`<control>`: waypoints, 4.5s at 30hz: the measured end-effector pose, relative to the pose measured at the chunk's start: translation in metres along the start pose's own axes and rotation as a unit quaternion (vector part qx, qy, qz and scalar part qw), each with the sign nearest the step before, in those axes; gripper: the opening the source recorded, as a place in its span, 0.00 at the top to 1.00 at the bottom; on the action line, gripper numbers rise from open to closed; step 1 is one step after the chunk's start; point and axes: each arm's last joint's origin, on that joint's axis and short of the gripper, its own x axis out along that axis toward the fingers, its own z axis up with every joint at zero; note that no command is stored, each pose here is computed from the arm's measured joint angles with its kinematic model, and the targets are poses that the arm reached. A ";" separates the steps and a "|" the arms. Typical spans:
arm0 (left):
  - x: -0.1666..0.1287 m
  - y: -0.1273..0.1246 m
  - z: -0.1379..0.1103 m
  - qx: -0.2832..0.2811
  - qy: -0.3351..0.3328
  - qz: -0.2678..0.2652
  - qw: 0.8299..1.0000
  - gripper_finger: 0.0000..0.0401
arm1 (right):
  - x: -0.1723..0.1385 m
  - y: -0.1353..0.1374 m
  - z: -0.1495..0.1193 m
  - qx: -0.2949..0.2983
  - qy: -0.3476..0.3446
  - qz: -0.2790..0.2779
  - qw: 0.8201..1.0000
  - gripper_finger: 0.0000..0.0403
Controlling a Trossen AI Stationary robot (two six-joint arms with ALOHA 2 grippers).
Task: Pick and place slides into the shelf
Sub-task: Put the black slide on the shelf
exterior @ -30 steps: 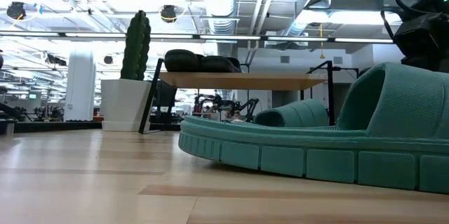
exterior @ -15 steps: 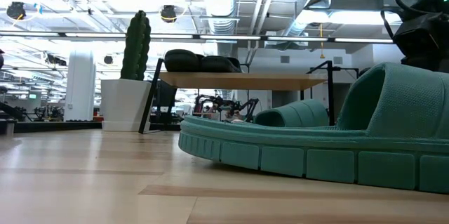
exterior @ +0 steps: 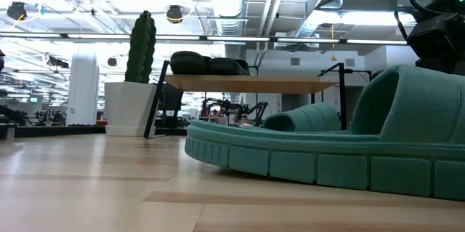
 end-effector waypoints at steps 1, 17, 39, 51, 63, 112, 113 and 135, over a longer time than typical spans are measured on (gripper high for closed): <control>0.001 -0.001 0.000 0.001 0.008 0.007 1.000 0.15 | 0.000 0.000 0.000 0.000 0.000 0.000 1.000 0.33; 0.005 0.005 -0.001 0.120 0.164 0.176 0.963 0.96 | 0.000 0.000 0.000 0.000 0.000 0.000 1.000 0.33; -0.076 0.012 0.025 -0.044 0.058 0.174 0.982 1.00 | 0.000 0.000 0.000 0.009 -0.001 -0.001 1.000 0.33; -0.095 0.013 0.026 -0.077 0.063 0.199 0.975 1.00 | 0.000 -0.001 0.002 0.025 -0.012 -0.004 1.000 0.33; -0.085 0.007 0.018 -0.216 0.077 0.183 0.956 1.00 | -0.028 -0.020 0.063 0.194 -0.366 -0.077 0.907 0.33; -0.088 0.003 0.006 -0.158 0.185 0.223 0.944 1.00 | -0.090 -0.324 0.265 0.282 0.047 -0.355 0.890 1.00; -0.088 0.002 0.006 -0.162 0.188 0.222 0.943 1.00 | -0.088 -0.333 0.264 0.295 0.060 -0.352 0.886 1.00; -0.089 -0.001 0.003 -0.189 0.198 0.212 0.938 1.00 | -0.032 -0.395 0.196 0.410 0.203 -0.299 0.838 1.00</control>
